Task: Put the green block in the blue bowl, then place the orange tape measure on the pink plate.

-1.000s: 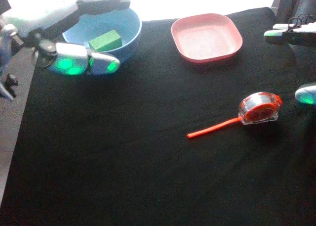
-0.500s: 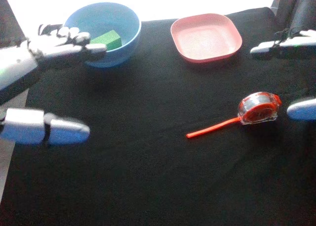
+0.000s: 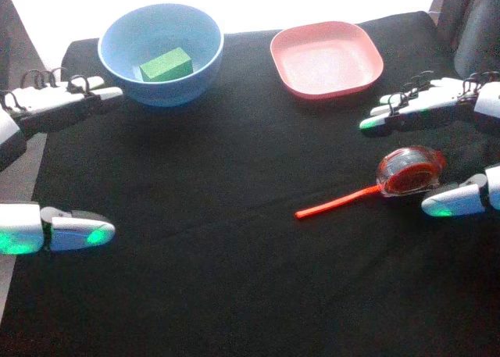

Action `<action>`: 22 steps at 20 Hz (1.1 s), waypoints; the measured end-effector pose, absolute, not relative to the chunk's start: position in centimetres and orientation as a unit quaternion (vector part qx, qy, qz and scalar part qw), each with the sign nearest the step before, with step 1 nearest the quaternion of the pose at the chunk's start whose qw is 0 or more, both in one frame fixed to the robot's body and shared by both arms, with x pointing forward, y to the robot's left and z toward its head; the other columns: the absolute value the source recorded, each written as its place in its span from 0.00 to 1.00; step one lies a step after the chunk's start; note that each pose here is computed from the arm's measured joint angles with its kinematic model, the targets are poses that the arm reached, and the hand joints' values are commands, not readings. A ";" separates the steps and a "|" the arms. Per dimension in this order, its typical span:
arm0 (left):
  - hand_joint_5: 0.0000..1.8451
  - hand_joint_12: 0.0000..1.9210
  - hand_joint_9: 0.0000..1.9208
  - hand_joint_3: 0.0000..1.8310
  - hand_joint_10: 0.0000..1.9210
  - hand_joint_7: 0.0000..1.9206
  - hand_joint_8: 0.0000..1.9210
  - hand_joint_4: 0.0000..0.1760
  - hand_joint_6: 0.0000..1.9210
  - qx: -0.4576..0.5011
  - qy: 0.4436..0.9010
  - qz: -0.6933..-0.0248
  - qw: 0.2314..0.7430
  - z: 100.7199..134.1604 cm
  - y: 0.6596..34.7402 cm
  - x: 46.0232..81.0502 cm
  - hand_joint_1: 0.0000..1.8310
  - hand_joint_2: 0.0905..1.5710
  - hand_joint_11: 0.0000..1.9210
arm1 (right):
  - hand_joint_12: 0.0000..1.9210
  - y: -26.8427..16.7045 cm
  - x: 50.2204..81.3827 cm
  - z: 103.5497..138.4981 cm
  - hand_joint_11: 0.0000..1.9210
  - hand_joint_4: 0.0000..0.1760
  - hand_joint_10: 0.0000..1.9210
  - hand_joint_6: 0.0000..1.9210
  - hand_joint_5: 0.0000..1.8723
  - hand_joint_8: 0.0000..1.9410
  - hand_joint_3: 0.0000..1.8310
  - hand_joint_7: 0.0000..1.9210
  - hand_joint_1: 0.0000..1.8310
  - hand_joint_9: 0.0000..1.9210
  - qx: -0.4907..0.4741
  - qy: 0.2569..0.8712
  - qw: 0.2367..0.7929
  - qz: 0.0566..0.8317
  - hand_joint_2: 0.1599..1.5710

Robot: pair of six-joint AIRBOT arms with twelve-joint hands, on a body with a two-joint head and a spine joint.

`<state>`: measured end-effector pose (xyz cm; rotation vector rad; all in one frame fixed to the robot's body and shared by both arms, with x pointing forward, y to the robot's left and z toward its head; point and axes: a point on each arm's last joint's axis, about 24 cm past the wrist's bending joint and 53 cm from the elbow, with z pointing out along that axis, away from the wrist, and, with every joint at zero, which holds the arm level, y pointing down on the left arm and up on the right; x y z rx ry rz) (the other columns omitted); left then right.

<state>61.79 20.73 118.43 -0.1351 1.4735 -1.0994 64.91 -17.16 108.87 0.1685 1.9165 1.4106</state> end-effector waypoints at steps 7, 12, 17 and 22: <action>0.17 0.16 0.08 0.00 0.00 0.09 0.00 0.08 0.00 -0.072 0.642 -0.478 0.595 117.5 20.9 61.5 0.48 0.54 0.00 | 0.58 -17.3 65.9 108.0 0.01 0.22 0.01 0.00 0.33 0.00 0.00 0.27 0.59 0.23 0.068 0.757 0.374 0.531 0.59; 0.18 0.22 0.09 0.00 0.00 0.10 0.00 0.00 0.00 -0.072 0.641 -0.480 0.595 117.5 20.8 61.5 0.48 0.55 0.00 | 0.80 -16.9 66.0 107.5 0.34 0.00 0.48 0.16 0.67 0.53 0.00 0.55 0.69 0.46 0.073 0.758 0.371 0.532 0.63; 0.18 0.20 0.06 0.00 0.00 0.12 0.00 0.32 0.00 -0.078 0.649 -0.477 0.588 116.7 20.9 61.4 0.39 0.57 0.00 | 0.85 -16.8 66.0 107.5 0.53 0.00 0.71 0.26 0.61 0.67 0.00 0.49 0.69 0.54 0.073 0.756 0.370 0.535 0.67; 0.19 0.23 0.07 0.00 0.00 0.13 0.00 0.36 0.00 -0.084 0.654 -0.473 0.584 116.1 21.3 61.3 0.39 0.58 0.00 | 1.00 -16.5 66.1 109.4 0.63 0.00 0.99 0.38 0.60 0.89 0.00 0.47 0.65 0.57 0.083 0.735 0.367 0.565 0.64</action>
